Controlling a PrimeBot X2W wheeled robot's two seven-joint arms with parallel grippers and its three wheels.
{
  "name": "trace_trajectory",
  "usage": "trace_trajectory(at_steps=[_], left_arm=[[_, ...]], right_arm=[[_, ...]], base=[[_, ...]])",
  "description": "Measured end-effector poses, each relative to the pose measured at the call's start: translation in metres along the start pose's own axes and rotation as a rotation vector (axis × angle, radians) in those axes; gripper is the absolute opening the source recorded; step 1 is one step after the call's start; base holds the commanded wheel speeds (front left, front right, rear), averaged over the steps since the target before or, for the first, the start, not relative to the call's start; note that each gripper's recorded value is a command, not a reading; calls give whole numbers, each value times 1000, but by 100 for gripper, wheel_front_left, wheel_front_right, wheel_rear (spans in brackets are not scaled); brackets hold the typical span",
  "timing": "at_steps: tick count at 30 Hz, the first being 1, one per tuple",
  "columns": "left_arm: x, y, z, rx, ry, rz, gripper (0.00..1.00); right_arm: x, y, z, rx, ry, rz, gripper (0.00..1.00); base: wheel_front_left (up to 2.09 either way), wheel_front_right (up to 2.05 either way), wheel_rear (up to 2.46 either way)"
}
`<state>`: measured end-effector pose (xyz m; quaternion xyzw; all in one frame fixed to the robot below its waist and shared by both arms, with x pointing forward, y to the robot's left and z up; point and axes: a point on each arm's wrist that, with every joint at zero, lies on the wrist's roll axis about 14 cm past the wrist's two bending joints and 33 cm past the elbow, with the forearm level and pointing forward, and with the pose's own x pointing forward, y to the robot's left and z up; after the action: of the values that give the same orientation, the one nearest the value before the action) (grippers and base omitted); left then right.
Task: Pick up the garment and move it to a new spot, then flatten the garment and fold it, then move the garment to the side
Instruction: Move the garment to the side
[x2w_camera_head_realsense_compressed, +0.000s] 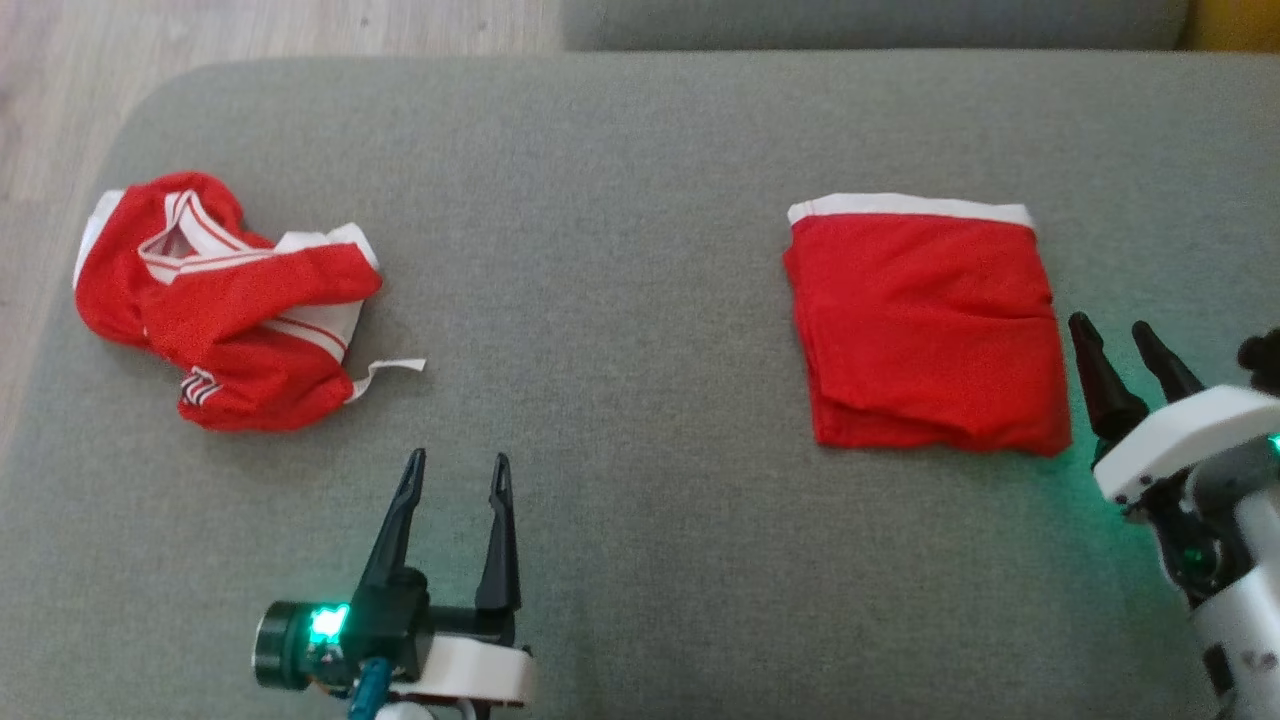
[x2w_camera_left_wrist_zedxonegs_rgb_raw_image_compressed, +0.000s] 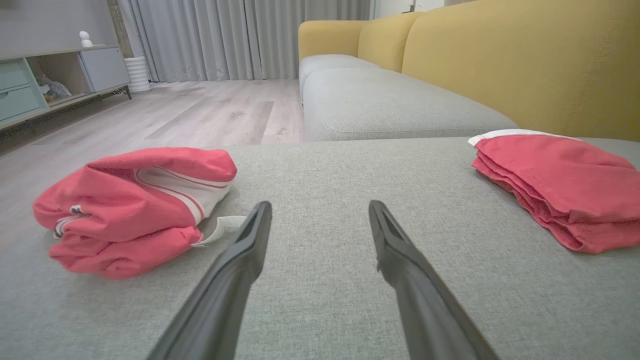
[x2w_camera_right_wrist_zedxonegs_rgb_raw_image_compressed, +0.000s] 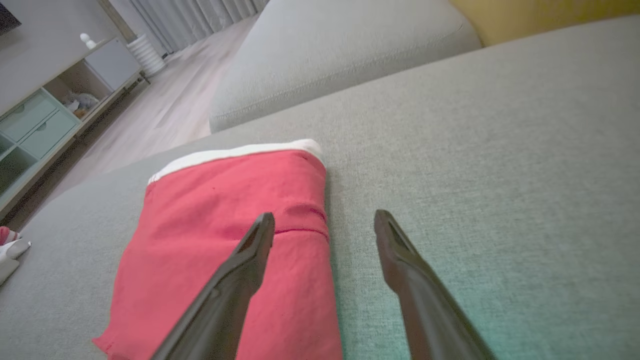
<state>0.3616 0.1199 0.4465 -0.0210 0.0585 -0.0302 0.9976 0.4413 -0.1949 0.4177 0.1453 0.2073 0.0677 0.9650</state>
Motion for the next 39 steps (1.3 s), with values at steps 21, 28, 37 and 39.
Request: trace_trajectory(at_steps=[21,28,37,39], left_arm=[[29,-4,-15,21,43,-5,100],[44,-15,-25,20,63,-43,100],[86,-46,-37,23,56,-147,100],[93,-53,-42,22,62,-170,100]], right_arm=[[40,-12,-33,-47,221,24,0],[40,-68,0,-145,184,-78,0],[8,-189,50,-281,140,-361,0],[-2,-212,63,-310,120,-422,0]], base=[[0,0,0],[0,0,0],[0,0,0],[0,0,0]])
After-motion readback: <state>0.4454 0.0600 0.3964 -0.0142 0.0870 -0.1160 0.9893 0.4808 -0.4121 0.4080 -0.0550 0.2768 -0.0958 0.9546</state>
